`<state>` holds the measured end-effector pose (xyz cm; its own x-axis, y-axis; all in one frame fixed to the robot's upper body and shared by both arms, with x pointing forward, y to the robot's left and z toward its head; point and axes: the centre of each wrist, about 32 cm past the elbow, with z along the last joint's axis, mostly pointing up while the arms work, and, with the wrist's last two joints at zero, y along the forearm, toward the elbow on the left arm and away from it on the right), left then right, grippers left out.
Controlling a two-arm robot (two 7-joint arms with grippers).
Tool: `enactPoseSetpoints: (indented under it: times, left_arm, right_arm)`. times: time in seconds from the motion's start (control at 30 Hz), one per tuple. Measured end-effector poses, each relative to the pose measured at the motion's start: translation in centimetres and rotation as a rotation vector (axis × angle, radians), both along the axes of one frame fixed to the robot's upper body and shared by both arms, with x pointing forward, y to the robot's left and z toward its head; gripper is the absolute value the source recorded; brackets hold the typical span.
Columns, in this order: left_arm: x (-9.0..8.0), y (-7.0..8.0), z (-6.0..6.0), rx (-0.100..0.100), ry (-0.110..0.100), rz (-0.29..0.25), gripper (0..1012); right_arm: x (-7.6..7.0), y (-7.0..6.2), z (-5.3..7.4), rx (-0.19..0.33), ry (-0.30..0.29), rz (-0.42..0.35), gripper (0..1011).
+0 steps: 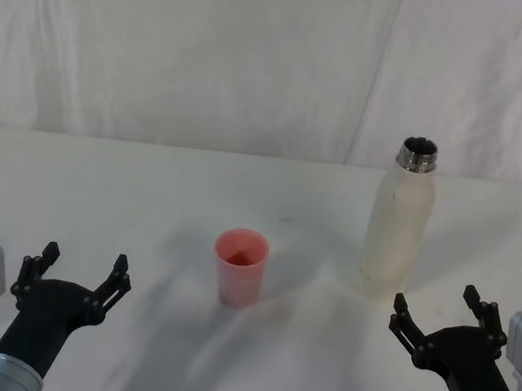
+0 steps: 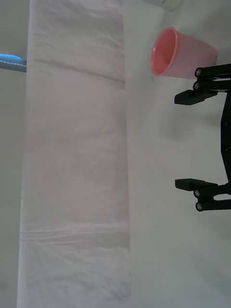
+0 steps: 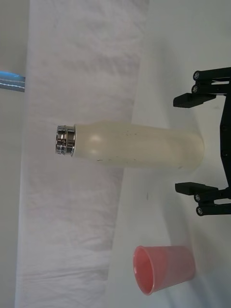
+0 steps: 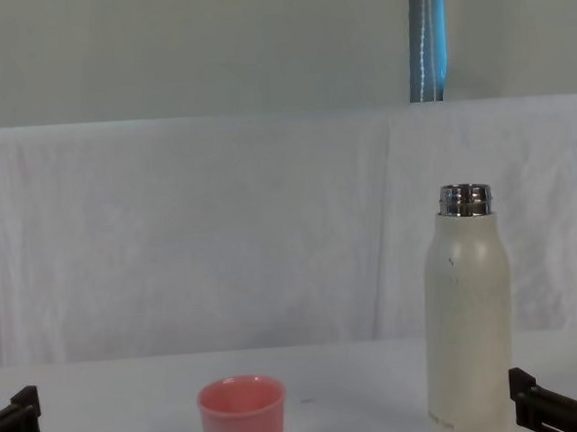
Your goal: Grasp the thermos with one hand and pour water into the cup lid.
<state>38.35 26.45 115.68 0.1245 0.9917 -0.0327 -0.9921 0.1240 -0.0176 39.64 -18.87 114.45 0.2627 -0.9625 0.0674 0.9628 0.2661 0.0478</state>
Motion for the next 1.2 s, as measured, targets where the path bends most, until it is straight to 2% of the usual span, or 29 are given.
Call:
enactPoseSetpoints:
  times: [0.3,0.47,0.7,0.73,0.87,1.2]
  left_arm:
    - [0.0,0.0,0.0,0.0,0.0,0.0,1001]
    - [0.0,0.0,0.0,0.0,0.0,0.0,1001]
    - [0.0,0.0,0.0,0.0,0.0,0.0,1001]
    - [0.0,0.0,0.0,0.0,0.0,0.0,1001]
    - [0.0,0.0,0.0,0.0,0.0,0.0,1001]
    - [0.0,0.0,0.0,0.0,0.0,0.0,1001]
  right_arm:
    - [0.4,-0.2,0.3,0.017,-0.008,0.023,1001]
    - [1.2,-0.7,0.7,0.035,-0.001,0.047,1001]
    - [2.2,-1.2,1.0,0.029,-0.01,0.071,1001]
    - [2.9,-1.4,1.3,0.023,-0.02,0.084,1001]
    - [3.9,-1.7,1.9,0.008,-0.031,0.102,1001]
    - [5.8,-2.1,3.5,0.008,-0.001,0.116,1001]
